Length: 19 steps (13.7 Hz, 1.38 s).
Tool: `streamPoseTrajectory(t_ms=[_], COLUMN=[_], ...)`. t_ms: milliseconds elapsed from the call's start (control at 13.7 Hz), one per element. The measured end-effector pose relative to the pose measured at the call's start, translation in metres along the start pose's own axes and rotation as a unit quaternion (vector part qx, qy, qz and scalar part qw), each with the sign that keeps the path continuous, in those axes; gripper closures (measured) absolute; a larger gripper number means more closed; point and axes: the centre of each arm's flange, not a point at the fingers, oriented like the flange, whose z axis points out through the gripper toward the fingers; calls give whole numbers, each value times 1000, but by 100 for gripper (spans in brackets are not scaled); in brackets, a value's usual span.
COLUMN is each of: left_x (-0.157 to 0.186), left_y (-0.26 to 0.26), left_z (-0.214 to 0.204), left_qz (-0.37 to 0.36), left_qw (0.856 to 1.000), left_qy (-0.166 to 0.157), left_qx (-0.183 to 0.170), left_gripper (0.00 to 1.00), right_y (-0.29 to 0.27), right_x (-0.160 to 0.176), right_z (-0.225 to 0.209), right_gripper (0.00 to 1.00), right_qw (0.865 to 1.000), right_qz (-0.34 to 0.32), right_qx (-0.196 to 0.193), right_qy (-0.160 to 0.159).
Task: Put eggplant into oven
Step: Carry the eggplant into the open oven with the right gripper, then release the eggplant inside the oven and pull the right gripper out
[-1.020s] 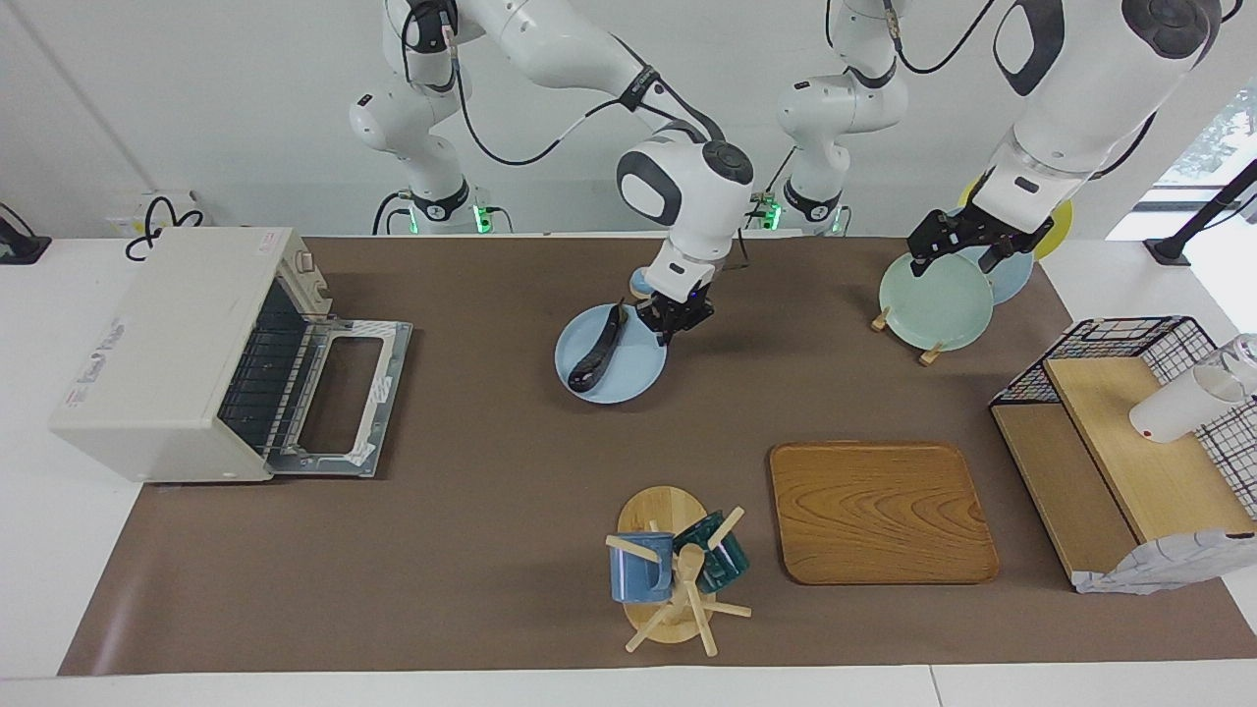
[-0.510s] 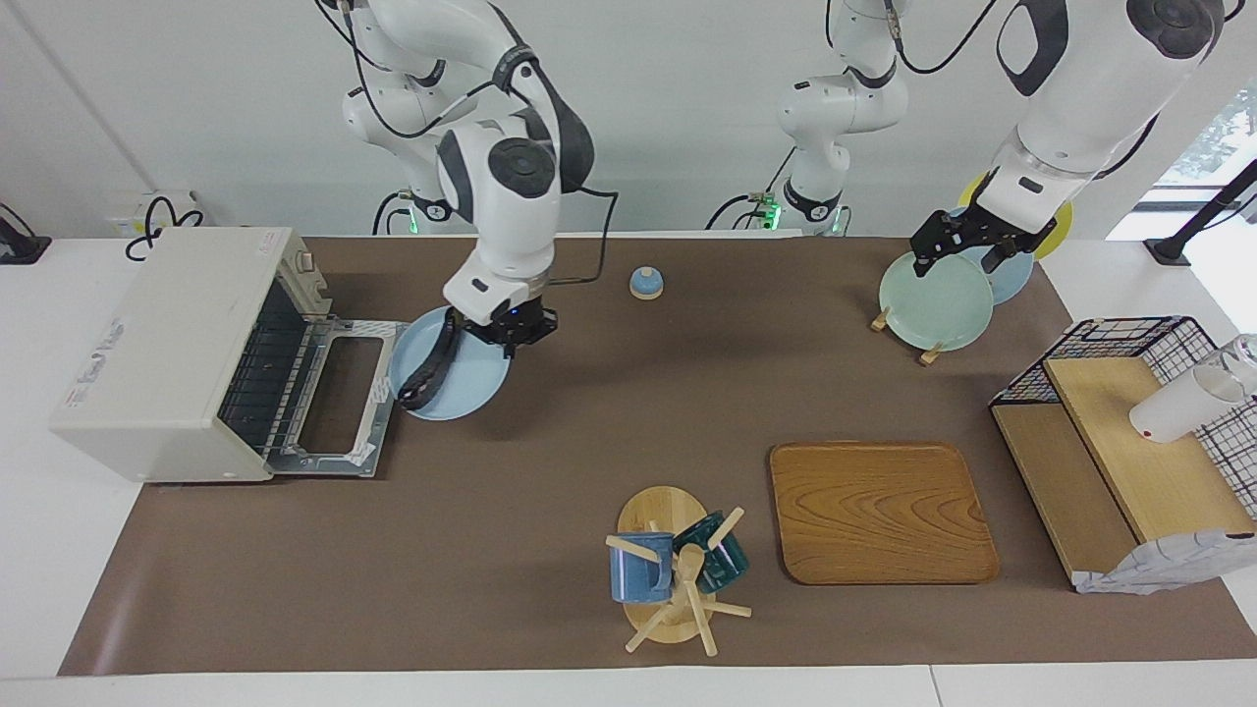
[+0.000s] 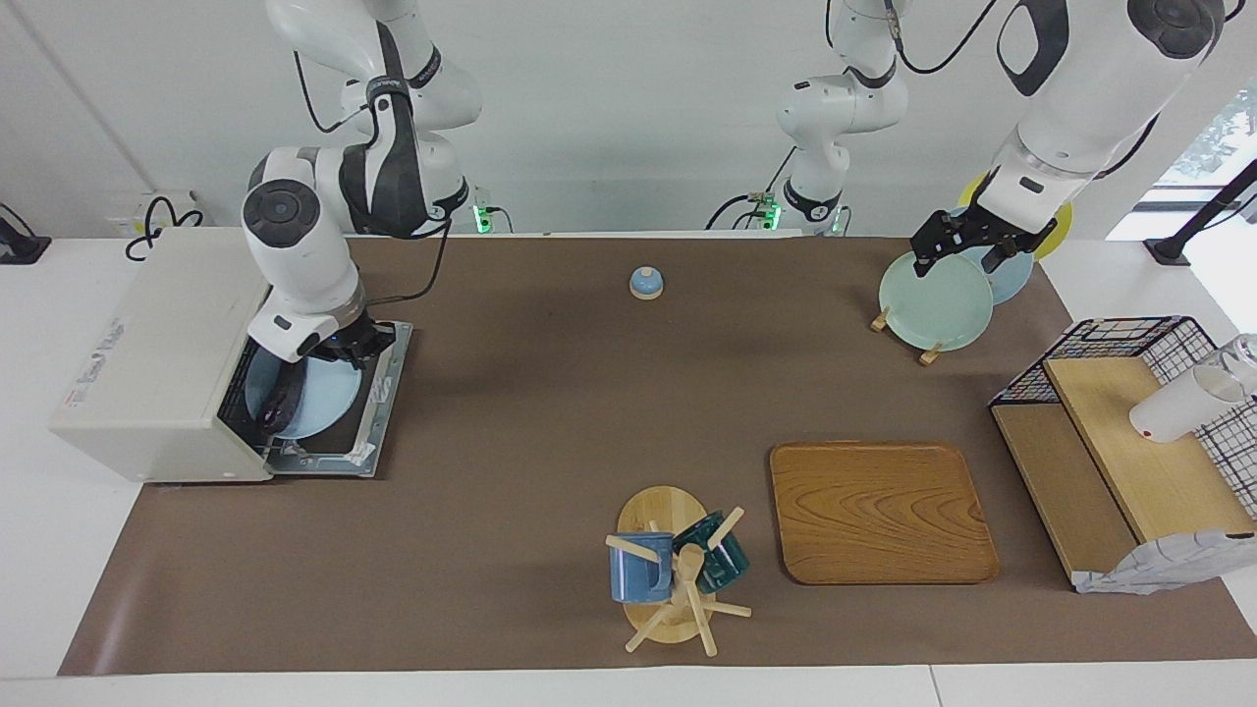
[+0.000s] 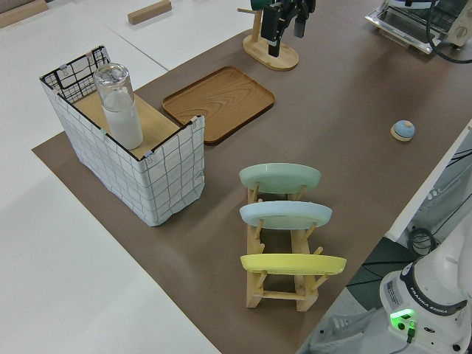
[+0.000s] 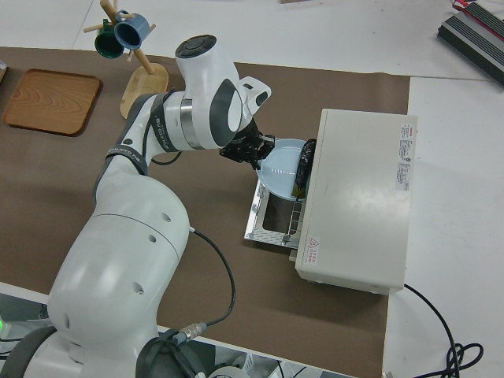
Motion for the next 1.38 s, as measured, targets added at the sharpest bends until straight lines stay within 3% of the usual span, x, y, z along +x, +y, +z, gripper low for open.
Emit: streamPoseTrajectory(t_ms=[219,583,874,1020,1239,1385], left_x=[0,0,0,0,0,0], left_y=[0,0,0,0,0,0], left_z=[0,0,0,0,0,0], left_qz=[0,0,0,0,0,0], left_qw=[1000,1000,1000,1000,1000,1000], left_qy=[0,0,0,0,0,0], left_qx=[0,0,0,0,0,0], left_gripper=[0,0,0,0,0,0], right_y=[3,56,49,46,45,41], right_x=[-4,-27,-38,-42,-42,-40], right_z=[3,21,35,43,44,38], right_gripper=[98,98,97,92,65,64], right_qw=[1000,1000,999,999,999,999], right_qz=[-8,-9,-13,-15,-16,-19], right_qx=[2,16,21,23,23,21], right_qy=[-3,-17,-25,-28,-29,-23])
